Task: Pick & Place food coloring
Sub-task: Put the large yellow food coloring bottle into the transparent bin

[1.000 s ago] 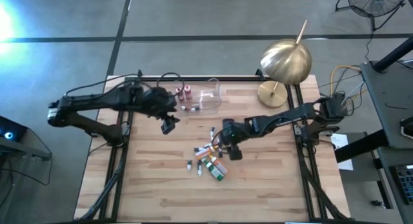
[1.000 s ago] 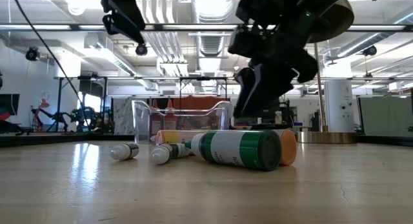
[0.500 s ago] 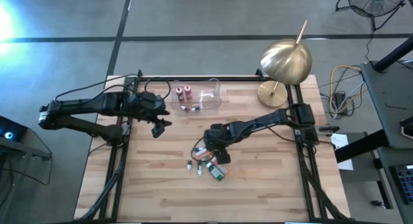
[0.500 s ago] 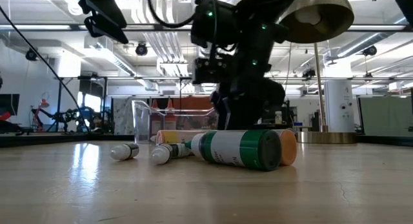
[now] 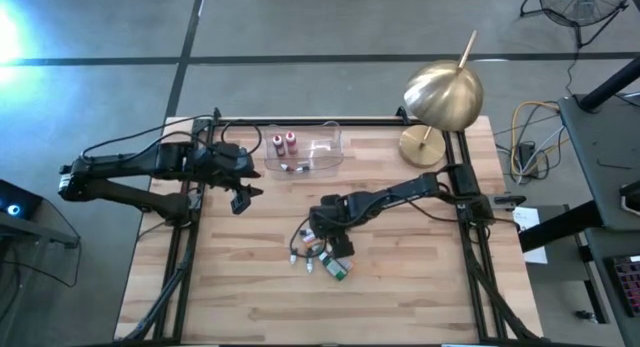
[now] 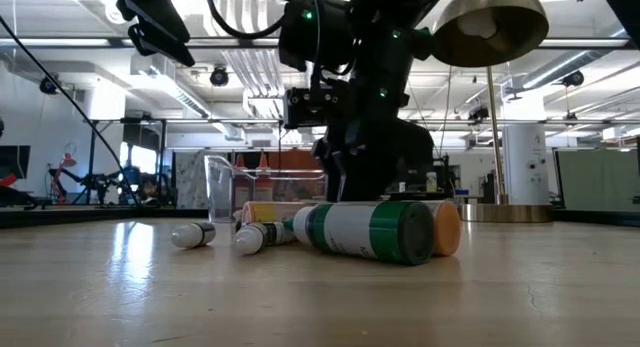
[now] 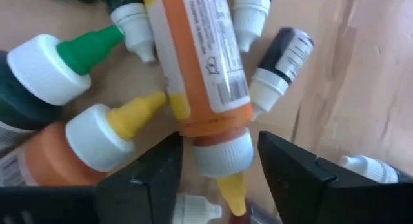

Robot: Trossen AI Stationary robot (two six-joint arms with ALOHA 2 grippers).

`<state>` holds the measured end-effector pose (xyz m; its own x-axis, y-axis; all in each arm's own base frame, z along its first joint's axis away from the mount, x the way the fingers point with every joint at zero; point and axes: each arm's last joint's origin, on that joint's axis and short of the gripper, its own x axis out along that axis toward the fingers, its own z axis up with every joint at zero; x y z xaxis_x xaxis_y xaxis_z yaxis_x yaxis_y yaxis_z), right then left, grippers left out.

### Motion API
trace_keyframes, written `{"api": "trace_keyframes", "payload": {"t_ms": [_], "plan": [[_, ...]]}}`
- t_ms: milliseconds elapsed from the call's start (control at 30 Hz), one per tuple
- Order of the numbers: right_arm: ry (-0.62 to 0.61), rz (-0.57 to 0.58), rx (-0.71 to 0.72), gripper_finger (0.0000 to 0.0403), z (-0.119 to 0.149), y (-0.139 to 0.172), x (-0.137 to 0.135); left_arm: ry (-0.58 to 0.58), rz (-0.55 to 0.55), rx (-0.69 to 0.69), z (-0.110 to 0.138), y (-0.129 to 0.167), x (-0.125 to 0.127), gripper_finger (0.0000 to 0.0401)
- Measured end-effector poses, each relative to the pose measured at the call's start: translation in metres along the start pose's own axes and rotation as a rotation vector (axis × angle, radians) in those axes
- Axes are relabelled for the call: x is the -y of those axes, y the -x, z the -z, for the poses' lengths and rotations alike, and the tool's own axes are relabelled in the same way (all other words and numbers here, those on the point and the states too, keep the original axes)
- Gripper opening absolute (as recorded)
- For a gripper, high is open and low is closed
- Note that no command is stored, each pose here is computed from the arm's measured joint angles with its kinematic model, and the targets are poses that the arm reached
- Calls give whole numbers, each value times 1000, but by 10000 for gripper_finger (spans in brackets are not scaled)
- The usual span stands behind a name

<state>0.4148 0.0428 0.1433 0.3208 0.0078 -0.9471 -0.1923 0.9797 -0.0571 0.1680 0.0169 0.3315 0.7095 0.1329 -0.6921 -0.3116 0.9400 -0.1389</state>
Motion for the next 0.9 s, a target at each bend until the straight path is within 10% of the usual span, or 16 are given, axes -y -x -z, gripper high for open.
{"api": "trace_keyframes", "payload": {"t_ms": [467,900], "plan": [[-160,-2,-51,108,4,27,12,-25,-47,7,0,-1,-2,218],[-1046,-173,-646,117,56,91,60,-84,-141,26,-1,-1,-4,218]]}}
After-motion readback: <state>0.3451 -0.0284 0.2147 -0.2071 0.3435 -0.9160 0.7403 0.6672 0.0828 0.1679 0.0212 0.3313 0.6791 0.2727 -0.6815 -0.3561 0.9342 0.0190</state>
